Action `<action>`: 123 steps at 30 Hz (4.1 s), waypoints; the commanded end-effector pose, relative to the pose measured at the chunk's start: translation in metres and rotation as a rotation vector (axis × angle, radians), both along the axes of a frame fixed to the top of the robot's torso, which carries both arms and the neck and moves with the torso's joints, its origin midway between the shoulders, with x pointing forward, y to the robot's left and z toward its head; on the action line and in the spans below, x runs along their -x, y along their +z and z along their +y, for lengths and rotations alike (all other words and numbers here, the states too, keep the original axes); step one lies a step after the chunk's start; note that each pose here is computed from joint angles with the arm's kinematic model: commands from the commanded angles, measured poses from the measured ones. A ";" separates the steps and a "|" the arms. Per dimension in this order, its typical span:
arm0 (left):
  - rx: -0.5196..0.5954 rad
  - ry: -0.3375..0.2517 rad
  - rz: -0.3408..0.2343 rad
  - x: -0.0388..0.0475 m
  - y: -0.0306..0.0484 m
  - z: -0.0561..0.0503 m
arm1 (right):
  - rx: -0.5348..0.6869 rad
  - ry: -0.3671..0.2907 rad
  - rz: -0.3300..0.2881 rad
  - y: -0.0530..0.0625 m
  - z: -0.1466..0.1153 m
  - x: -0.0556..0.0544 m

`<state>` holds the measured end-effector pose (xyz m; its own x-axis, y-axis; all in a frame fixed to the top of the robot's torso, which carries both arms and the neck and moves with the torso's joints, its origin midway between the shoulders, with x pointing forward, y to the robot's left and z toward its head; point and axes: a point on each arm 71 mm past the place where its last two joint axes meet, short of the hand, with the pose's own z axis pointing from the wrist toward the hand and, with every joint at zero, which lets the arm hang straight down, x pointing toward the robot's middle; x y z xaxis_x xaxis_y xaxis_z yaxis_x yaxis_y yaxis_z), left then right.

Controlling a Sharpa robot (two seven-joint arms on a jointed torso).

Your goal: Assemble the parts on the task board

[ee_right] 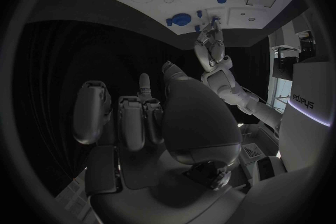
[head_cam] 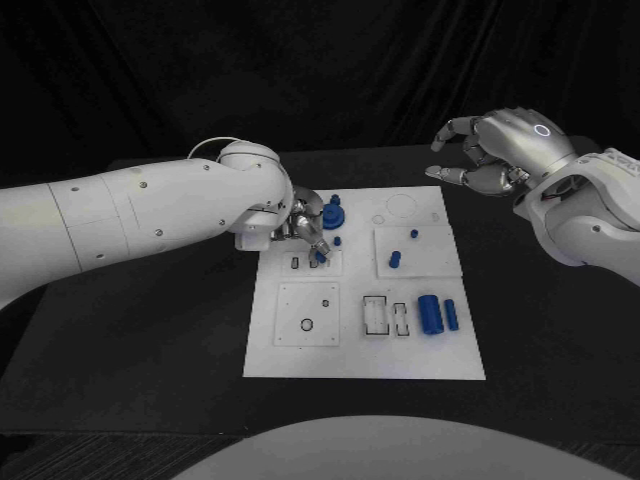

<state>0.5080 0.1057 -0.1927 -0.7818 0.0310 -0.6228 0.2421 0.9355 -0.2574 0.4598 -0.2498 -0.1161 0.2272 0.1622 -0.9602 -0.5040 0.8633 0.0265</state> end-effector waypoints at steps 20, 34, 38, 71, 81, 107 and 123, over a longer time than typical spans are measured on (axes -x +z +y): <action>0.054 0.155 -0.102 0.0097 0.0066 0.032 | 0.016 -0.031 0.041 -0.010 -0.003 0.001; 0.062 0.185 -0.115 0.0109 0.0058 0.039 | 0.021 -0.034 0.052 -0.013 -0.002 0.001; 0.068 0.209 -0.099 0.0119 0.0031 0.042 | 0.021 -0.034 0.053 -0.013 -0.002 0.001; 0.129 0.254 0.020 0.0212 -0.0161 0.036 | 0.027 -0.037 0.060 -0.014 -0.003 0.001; 0.145 0.256 0.015 0.0207 -0.0191 0.034 | 0.028 -0.039 0.060 -0.014 -0.004 0.001; 0.148 0.254 0.021 0.0196 -0.0230 0.035 | 0.035 -0.046 0.076 -0.017 -0.005 0.000; 0.140 0.254 0.036 0.0204 -0.0286 0.036 | 0.037 -0.054 0.086 -0.018 -0.007 0.000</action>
